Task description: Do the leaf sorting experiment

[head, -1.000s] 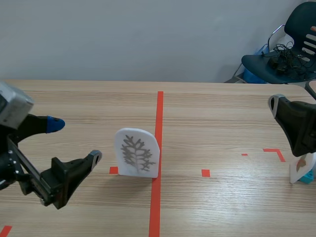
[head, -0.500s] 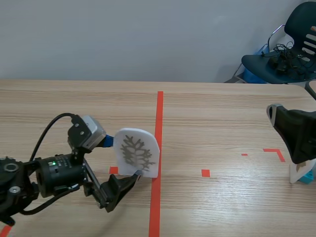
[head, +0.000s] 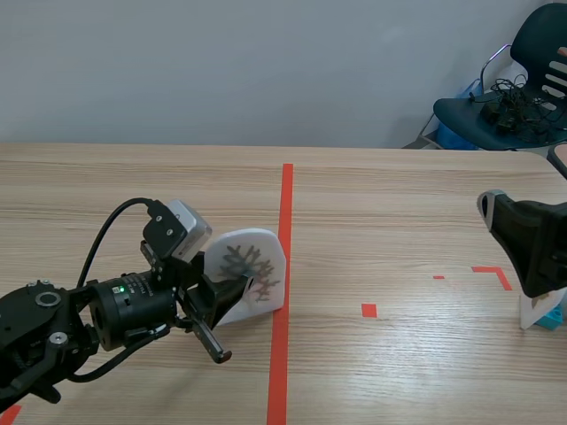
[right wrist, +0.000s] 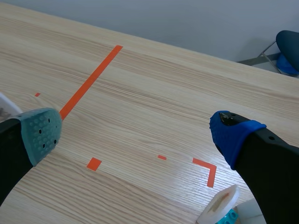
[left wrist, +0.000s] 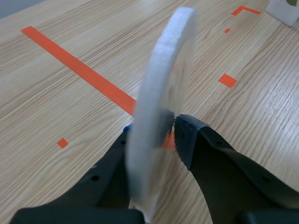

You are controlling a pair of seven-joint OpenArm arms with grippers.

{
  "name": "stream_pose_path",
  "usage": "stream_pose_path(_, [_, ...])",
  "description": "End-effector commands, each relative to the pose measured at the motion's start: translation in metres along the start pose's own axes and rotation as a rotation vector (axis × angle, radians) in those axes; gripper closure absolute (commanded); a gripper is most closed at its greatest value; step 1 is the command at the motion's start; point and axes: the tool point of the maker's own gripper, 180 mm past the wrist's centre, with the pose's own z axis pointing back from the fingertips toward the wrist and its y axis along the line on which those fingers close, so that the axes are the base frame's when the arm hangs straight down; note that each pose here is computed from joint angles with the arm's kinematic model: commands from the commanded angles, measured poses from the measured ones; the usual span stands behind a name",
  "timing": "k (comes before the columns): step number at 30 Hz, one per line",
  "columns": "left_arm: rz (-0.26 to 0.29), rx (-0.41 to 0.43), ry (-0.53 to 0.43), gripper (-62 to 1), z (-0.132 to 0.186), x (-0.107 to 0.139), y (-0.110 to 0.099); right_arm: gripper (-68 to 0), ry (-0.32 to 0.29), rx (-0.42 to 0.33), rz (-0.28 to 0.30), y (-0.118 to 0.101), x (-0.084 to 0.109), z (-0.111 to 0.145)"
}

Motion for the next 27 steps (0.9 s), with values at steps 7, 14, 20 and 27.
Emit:
stream_pose_path(7, [-0.053,0.013,-0.066,-5.3,0.018,0.035,0.017,-67.9,-0.031,0.006,-0.005,0.000,0.007,0.000])
stream_pose_path(14, [-0.001,0.237,-0.167,-5.3,0.087,0.080,0.086,-67.9,-0.038,0.012,-0.014,0.001,0.009,0.000])
stream_pose_path(20, [0.096,0.626,-0.152,-5.6,0.163,0.064,0.179,-67.9,-0.042,0.013,-0.019,0.001,0.009,0.000])
stream_pose_path(27, [0.181,0.837,-0.111,-5.5,0.209,0.013,0.223,-67.9,-0.042,0.013,-0.020,0.001,0.009,0.000])
